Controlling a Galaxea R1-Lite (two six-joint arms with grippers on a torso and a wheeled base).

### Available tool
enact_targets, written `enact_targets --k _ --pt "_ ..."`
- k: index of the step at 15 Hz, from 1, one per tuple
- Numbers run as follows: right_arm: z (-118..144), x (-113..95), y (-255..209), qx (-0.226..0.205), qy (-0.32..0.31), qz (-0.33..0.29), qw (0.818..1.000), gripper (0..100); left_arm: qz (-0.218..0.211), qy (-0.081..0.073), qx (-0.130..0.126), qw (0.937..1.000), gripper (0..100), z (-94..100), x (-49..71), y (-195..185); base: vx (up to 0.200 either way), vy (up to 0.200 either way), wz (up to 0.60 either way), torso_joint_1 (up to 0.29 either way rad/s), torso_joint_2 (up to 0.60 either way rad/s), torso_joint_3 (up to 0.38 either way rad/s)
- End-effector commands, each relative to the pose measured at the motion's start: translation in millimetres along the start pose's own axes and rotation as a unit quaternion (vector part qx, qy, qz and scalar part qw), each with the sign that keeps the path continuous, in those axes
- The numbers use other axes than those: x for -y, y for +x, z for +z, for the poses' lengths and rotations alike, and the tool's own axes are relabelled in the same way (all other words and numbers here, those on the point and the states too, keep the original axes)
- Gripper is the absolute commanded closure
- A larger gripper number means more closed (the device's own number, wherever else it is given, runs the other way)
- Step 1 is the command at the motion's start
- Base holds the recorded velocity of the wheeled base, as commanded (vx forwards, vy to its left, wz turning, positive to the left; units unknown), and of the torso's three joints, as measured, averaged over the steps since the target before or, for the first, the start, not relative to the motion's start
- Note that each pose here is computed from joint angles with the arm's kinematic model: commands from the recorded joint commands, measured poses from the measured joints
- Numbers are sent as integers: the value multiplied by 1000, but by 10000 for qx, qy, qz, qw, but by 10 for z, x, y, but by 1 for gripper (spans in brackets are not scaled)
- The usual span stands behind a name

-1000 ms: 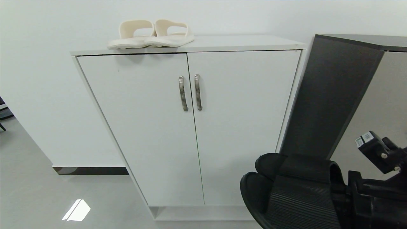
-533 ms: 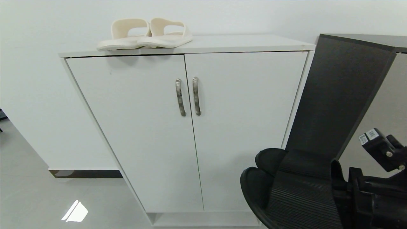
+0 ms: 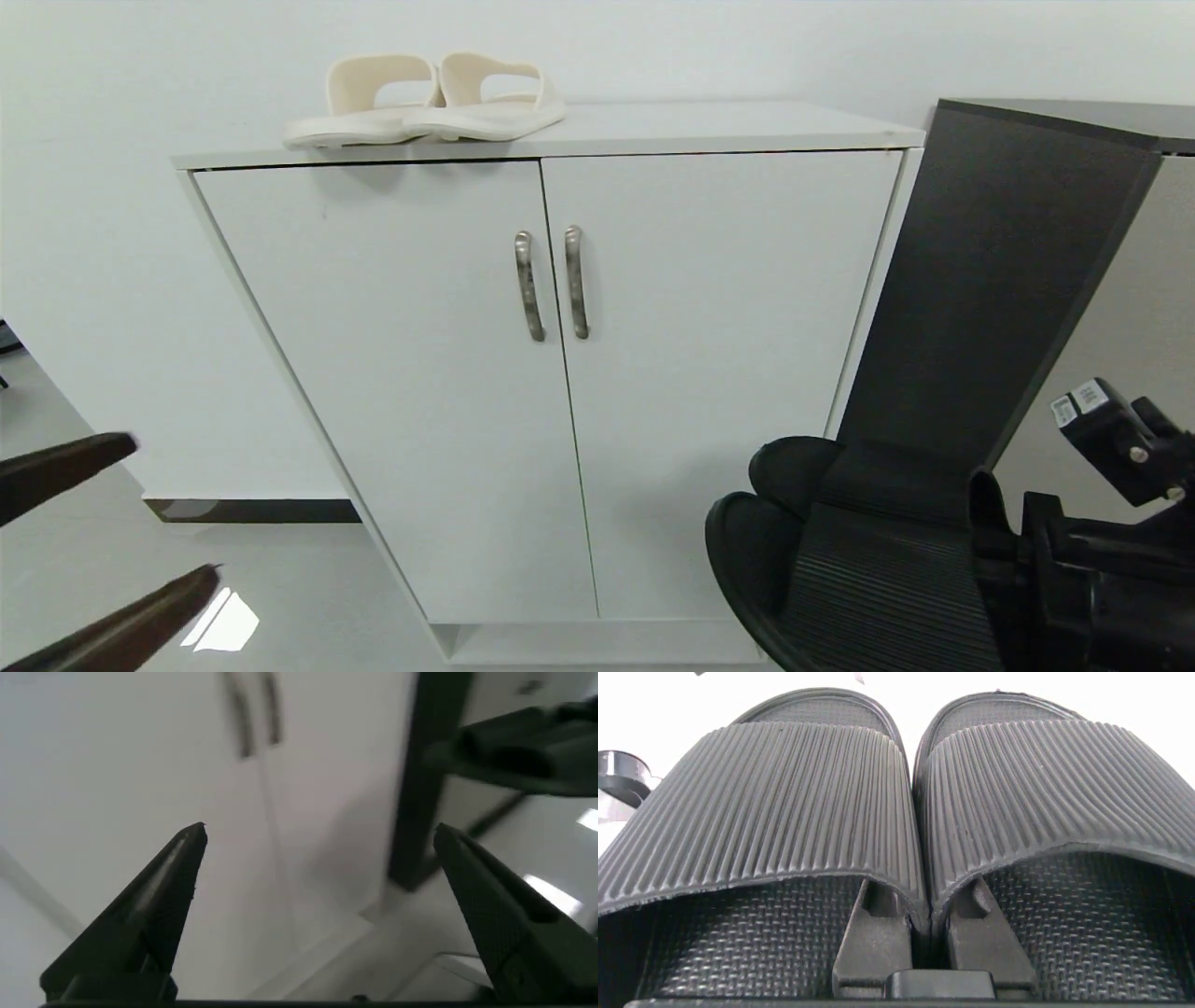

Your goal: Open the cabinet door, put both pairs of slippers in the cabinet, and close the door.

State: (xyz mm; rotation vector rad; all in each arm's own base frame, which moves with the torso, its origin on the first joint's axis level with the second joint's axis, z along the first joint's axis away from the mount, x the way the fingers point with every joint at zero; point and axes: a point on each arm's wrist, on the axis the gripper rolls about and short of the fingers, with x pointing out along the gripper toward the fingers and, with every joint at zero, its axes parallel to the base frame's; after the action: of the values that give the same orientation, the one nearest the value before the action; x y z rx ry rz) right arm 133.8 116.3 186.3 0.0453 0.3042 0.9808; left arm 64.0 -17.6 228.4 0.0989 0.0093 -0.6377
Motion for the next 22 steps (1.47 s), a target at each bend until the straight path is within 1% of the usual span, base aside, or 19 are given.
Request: enact_targets --k 1,2,3,4,6,7,8,9,10,11,12,13,14,15,16,17,21,22 --pt "-5 3 16 -30 2 5 10000 100 -1234 -296 -343 9913 0 150 -85 576 0 0 0 0 0 0" --pt "3 2 13 -8 -5 7 10000 100 -1867 -676 -390 9793 0 259 33 752 0 0 0 0 0 0" --pt "5 0 10 -1 -7 8 10000 100 -2101 -950 -432 9721 0 343 73 885 0 0 0 0 0 0" --pt "2 -1 3 0 -7 1 10000 100 -2210 -1144 -454 9675 0 407 79 1030 0 0 0 0 0 0" --pt "-9 3 12 -37 5 -3 10000 100 -2218 -1289 -533 9651 0 409 35 1338 0 0 0 0 0 0" --pt "-10 -5 22 -49 0 26 10000 100 -2307 -1287 -487 9632 0 397 45 1552 0 0 0 0 0 0" --pt "-5 -17 14 -32 -13 50 10000 100 -2407 -1367 -470 9598 0 407 82 1639 0 0 0 0 0 0" --pt "-5 -17 14 -32 -13 50 10000 100 -2407 -1367 -470 9598 0 407 82 1639 0 0 0 0 0 0" --pt "9 -32 -10 24 -35 70 10000 100 -2646 -1670 -512 9484 0 454 100 1744 0 0 0 0 0 0" --pt "11 -33 -14 31 -38 71 10000 100 -2794 -1741 -471 9431 0 509 87 1778 0 0 0 0 0 0" --pt "11 -33 -14 31 -38 71 10000 100 -2801 -1780 -458 9422 0 530 79 1801 0 0 0 0 0 0" --pt "10 -38 -12 28 -49 86 9999 100 -2755 -1815 -387 9432 0 590 55 1852 0 0 0 0 0 0" --pt "10 -41 -11 27 -51 93 9999 100 -2691 -1782 -359 9458 0 603 48 1881 0 0 0 0 0 0" --pt "10 -41 -11 27 -51 93 9999 100 -2440 -1731 -356 9535 0 582 34 1945 0 0 0 0 0 0" --pt "10 -41 -11 27 -51 93 9999 100 -2440 -1731 -356 9535 0 582 34 1945 0 0 0 0 0 0" --pt "15 -45 -21 49 -58 95 9999 100 -1980 -1519 -227 9681 0 532 4 2055 0 0 0 0 0 0" --pt "12 -57 -18 35 -64 131 9999 100 -1733 -1558 -316 9719 0 442 -125 2148 0 0 0 0 0 0" --pt "12 -60 -17 34 -66 139 9999 100 -1598 -1555 -303 9743 0 421 -204 2159 0 0 0 0 0 0"
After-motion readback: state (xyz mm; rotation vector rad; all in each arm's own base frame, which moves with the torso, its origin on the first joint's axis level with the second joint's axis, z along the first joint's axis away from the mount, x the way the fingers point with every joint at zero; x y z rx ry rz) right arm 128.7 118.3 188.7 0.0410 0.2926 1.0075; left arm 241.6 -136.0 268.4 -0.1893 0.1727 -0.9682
